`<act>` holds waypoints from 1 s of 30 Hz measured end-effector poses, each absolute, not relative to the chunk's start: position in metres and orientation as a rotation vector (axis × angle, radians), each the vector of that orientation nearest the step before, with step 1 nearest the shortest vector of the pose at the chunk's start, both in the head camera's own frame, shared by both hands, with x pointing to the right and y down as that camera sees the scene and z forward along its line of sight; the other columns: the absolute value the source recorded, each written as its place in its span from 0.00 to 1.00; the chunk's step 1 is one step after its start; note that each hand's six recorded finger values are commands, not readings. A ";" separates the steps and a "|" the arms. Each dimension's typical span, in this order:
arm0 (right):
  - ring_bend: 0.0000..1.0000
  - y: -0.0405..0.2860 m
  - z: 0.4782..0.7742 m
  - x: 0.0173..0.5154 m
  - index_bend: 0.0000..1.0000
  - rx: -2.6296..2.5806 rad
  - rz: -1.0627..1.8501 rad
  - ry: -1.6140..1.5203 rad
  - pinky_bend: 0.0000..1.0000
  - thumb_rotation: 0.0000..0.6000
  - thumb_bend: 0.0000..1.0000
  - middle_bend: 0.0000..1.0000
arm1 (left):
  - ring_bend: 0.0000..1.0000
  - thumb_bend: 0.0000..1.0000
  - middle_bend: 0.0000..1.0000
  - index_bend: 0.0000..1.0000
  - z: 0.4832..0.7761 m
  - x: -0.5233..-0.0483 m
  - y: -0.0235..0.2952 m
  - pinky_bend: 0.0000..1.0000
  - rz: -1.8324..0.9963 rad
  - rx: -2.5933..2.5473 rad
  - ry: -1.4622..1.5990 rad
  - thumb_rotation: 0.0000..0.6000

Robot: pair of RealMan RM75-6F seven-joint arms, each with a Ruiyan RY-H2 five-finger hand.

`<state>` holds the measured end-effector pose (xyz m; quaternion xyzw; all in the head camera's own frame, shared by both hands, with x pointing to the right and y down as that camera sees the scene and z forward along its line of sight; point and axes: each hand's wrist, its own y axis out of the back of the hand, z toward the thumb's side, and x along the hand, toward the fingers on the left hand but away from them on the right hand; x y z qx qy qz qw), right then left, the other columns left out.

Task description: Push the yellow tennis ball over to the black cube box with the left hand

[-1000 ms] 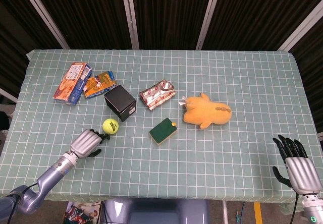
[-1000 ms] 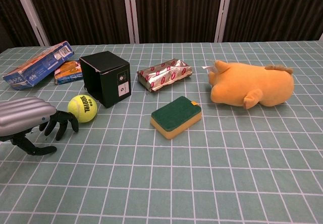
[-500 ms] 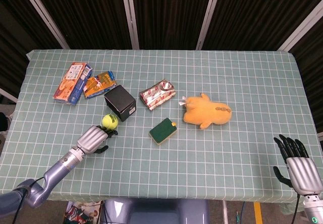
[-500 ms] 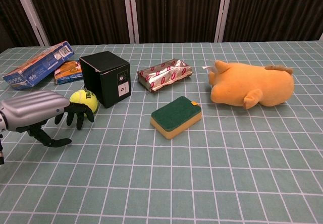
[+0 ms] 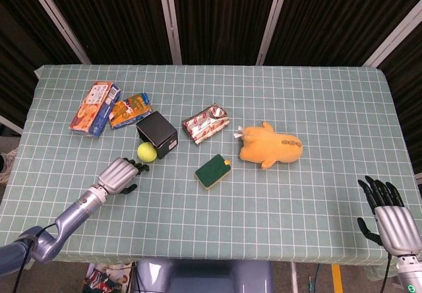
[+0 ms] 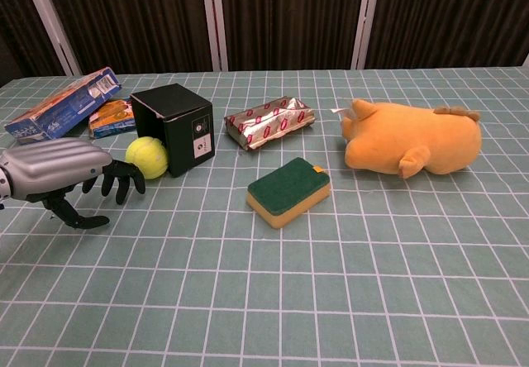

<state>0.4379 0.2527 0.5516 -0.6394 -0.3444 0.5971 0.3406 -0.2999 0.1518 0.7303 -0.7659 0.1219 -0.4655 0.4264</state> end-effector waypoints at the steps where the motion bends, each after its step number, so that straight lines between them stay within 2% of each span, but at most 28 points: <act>1: 0.00 0.253 0.552 0.438 0.00 -1.664 1.556 -0.895 0.00 1.00 0.43 0.00 | 0.41 0.30 0.42 0.29 0.731 -0.302 0.151 0.50 -1.173 -1.912 0.298 1.00; 5: 0.00 0.252 0.554 0.438 0.00 -1.662 1.561 -0.894 0.00 1.00 0.43 0.00 | 0.41 0.30 0.42 0.29 0.734 -0.308 0.148 0.49 -1.198 -1.900 0.285 1.00; 10: 0.00 0.252 0.555 0.438 0.00 -1.660 1.566 -0.888 0.00 1.00 0.43 0.00 | 0.41 0.30 0.42 0.29 0.737 -0.306 0.141 0.34 -1.204 -1.901 0.289 1.00; 24: 0.00 0.251 0.555 0.438 0.00 -1.659 1.568 -0.891 0.00 1.00 0.43 0.00 | 0.37 0.30 0.39 0.29 0.740 -0.282 0.127 0.33 -1.136 -1.888 0.313 1.00; 30: 0.00 0.250 0.554 0.439 0.00 -1.657 1.566 -0.897 0.00 1.00 0.43 0.00 | 0.34 0.30 0.37 0.29 0.739 -0.279 0.120 0.26 -1.126 -1.866 0.324 1.00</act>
